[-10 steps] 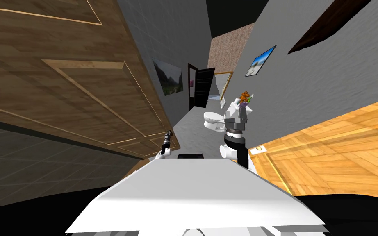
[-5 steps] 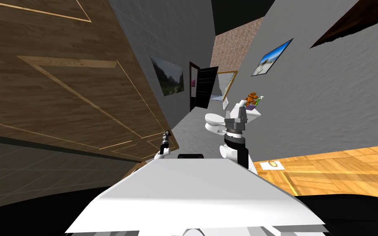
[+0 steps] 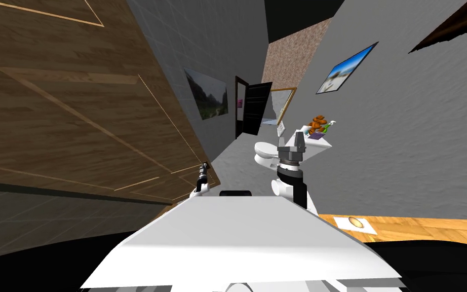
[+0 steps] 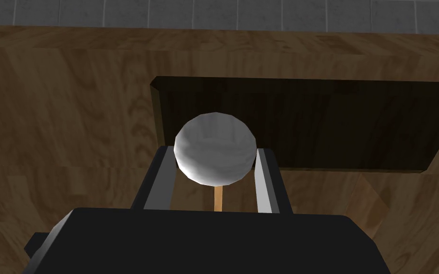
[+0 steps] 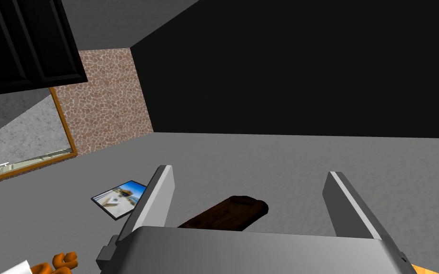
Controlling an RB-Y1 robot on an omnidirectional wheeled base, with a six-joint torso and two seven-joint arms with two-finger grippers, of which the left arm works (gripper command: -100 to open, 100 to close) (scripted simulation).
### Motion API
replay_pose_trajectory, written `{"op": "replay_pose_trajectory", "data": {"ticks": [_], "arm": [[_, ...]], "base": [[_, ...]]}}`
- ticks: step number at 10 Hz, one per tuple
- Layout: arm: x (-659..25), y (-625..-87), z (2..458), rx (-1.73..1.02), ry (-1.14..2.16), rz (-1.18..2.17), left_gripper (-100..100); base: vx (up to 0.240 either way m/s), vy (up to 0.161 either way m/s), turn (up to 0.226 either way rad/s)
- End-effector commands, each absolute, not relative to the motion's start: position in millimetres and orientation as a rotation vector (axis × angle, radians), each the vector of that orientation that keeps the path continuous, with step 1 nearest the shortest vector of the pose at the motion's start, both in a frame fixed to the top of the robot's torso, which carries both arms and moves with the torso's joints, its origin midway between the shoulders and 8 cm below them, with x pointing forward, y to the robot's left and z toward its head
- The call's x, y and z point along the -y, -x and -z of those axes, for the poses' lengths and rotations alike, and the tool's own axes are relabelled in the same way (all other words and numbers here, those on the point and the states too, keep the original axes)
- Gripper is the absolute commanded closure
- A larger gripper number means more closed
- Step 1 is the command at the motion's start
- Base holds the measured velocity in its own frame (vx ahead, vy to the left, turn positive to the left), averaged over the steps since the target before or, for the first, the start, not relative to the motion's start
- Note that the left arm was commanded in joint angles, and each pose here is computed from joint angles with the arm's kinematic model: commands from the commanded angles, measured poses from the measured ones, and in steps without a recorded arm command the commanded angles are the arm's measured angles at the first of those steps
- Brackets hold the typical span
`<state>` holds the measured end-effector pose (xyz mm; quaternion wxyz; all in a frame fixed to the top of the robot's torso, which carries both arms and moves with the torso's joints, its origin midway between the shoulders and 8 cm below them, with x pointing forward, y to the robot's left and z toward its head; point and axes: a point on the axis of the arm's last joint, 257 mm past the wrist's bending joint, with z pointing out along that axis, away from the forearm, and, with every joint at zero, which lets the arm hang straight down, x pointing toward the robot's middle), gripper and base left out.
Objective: Push the door open
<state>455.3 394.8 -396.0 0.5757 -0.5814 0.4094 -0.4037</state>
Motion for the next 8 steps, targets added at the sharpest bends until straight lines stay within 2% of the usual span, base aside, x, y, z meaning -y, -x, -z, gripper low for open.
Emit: {"op": "replay_pose_trajectory", "data": {"ticks": [1,8], "arm": [[-405,-456,392,-0.938,1.359,0.933,100],[-444,-440,392,-0.861,1.394,0.86,100]], "base": [[0.204,-0.022,0.05],[0.19,-0.028,0.05]]}}
